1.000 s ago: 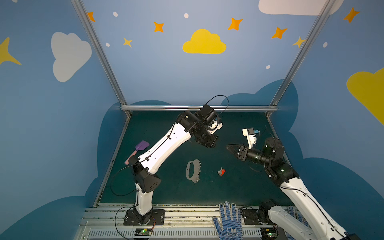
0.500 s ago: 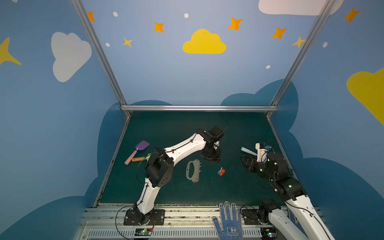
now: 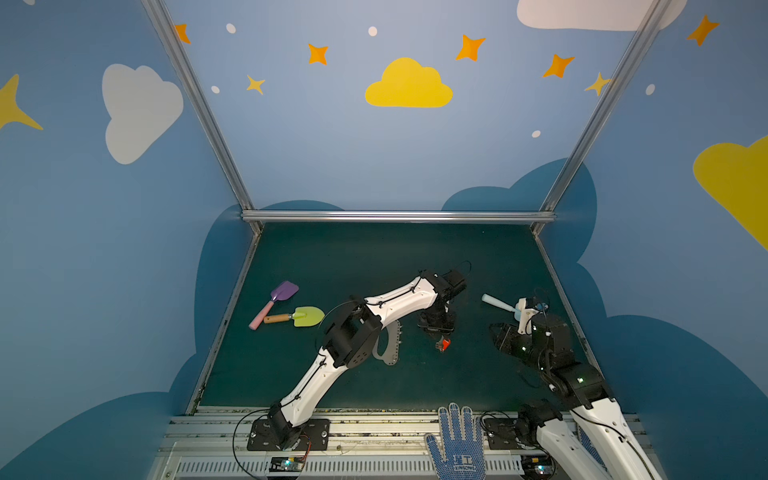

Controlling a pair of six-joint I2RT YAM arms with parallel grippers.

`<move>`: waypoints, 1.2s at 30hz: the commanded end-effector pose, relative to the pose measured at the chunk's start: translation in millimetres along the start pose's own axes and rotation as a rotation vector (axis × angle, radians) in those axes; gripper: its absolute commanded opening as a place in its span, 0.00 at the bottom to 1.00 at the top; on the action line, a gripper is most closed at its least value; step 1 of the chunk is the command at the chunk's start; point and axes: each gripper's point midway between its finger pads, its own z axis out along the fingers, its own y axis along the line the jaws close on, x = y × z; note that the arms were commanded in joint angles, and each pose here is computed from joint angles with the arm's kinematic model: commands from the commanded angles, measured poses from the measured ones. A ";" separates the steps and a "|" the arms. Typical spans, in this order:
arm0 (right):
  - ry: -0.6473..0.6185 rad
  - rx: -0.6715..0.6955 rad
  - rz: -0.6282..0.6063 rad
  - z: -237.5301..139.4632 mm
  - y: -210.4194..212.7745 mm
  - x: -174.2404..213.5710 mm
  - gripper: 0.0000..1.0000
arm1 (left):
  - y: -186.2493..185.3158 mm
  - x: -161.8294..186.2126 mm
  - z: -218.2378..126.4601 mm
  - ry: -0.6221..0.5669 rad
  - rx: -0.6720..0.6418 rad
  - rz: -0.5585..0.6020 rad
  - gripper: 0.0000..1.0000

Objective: Put the keys on the keyring

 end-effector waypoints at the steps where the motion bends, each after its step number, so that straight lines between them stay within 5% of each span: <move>1: -0.003 0.021 0.006 -2.7 -5.0 1.2 0.41 | 3.0 9.3 7.6 0.039 -0.025 -0.005 0.33; 8: 0.000 0.024 0.011 -1.1 -6.6 2.6 0.41 | -7.1 19.0 12.3 0.075 0.002 0.007 0.34; 22: 0.006 -0.006 0.027 -1.2 -5.5 9.5 0.40 | 0.4 12.9 -0.6 0.045 -0.045 0.028 0.04; 29: 0.034 -0.127 0.001 1.5 16.1 12.6 0.40 | 5.1 0.9 -63.5 -0.074 -0.092 0.149 0.04; 36: 0.046 -0.552 -0.109 -19.3 99.1 -5.1 0.37 | -5.2 -0.5 -167.2 -0.253 -0.011 0.321 0.04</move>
